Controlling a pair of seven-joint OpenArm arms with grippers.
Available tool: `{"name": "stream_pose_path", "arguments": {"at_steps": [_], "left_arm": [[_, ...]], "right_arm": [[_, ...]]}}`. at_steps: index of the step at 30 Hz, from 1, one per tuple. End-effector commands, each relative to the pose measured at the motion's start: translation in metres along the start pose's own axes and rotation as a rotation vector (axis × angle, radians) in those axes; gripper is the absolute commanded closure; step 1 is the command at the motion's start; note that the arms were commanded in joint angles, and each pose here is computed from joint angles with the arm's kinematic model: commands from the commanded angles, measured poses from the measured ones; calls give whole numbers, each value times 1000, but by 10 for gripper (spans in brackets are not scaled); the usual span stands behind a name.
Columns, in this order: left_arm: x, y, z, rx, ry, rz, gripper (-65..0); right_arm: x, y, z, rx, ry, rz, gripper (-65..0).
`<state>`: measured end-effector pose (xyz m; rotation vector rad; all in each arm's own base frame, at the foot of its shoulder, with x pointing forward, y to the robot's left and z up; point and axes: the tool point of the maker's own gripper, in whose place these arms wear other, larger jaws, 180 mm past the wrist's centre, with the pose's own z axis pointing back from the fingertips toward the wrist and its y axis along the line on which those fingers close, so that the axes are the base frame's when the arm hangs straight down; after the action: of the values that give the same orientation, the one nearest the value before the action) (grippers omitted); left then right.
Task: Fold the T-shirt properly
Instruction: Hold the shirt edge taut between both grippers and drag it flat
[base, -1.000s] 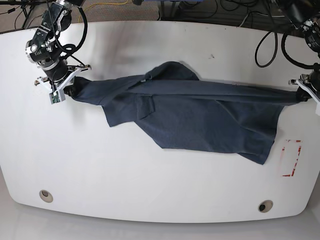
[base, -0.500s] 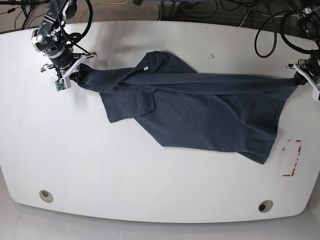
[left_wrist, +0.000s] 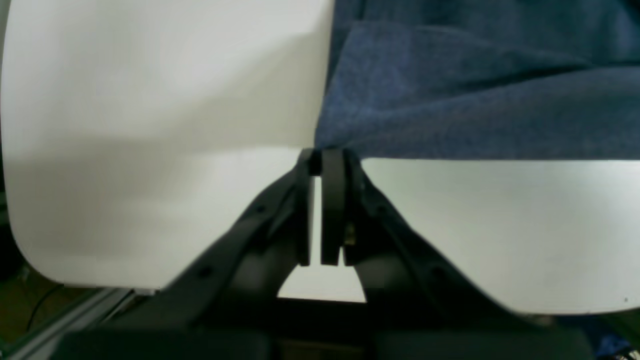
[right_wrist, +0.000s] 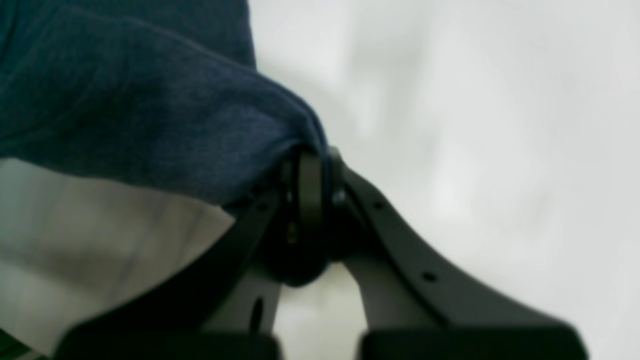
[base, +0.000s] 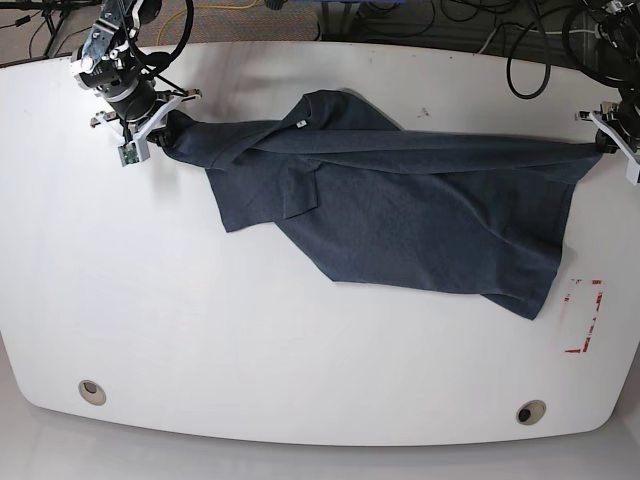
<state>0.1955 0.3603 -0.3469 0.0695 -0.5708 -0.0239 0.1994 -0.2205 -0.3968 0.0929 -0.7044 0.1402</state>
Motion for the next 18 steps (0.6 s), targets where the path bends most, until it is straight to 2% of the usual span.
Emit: {"name": "stream_pose_path", "arguments": {"at_steps": [1,18], "left_arm": [[15,7,6,20,-48,-20,0],[18,6,7,18,-56,-21,0]], "right_arm": [[10,-3,3,-8,-37,3,-2],[1,2,4,1,-18,-10,-2]]}}
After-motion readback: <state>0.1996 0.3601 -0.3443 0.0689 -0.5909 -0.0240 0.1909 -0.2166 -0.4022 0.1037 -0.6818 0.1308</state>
